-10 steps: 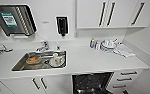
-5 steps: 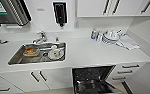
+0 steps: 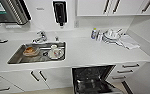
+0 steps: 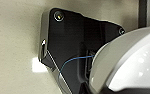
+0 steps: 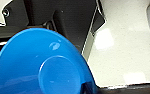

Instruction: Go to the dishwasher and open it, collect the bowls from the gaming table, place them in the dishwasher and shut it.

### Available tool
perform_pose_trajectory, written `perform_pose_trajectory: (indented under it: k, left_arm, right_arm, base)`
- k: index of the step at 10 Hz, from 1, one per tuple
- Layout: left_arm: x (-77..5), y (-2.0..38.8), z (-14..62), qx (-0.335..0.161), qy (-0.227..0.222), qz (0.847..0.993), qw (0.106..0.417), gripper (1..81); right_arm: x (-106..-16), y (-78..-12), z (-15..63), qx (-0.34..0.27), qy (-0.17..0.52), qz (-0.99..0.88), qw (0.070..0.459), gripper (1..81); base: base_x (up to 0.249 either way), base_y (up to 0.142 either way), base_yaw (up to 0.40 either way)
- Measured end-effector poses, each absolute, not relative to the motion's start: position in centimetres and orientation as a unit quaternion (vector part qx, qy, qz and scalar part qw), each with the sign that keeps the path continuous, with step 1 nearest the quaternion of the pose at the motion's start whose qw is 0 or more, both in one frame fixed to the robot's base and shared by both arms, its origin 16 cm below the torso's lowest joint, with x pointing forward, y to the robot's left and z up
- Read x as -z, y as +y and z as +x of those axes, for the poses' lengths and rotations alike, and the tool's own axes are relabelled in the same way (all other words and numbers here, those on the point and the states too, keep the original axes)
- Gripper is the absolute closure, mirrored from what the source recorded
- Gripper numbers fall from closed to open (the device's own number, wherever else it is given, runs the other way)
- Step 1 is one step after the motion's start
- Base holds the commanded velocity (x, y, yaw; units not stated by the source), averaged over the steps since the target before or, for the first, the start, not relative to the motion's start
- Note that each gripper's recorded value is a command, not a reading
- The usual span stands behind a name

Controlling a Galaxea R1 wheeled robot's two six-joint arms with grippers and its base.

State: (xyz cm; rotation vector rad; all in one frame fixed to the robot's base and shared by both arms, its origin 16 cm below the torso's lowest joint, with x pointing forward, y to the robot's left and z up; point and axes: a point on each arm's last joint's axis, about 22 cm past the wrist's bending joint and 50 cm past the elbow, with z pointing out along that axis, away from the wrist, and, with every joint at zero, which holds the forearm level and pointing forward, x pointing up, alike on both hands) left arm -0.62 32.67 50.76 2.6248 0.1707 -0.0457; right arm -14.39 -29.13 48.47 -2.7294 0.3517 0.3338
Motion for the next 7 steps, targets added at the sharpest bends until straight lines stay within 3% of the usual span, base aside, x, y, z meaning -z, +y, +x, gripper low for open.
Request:
perform_pose_trajectory:
  k: [2,4,7]
  left_arm:
    - [-51.8,33.3,3.3,0.006,0.059,0.964,0.258,81.1]
    - [-52.5,31.0,6.3,0.015,0.057,0.957,0.283,81.1]
    - [-52.3,31.0,9.6,0.048,0.045,0.957,0.282,81.1]
  right_arm:
    - [-48.5,-29.1,-14.5,-0.119,0.125,-0.968,0.184,81.1]
    - [-48.9,-28.6,-15.3,-0.135,0.13,-0.964,0.187,81.1]
    - [-49.6,-28.7,-17.6,-0.173,0.138,-0.958,0.181,81.1]
  base:
    - [0.0,0.0,0.0]
    - [0.0,0.0,0.0]
    - [0.0,0.0,0.0]
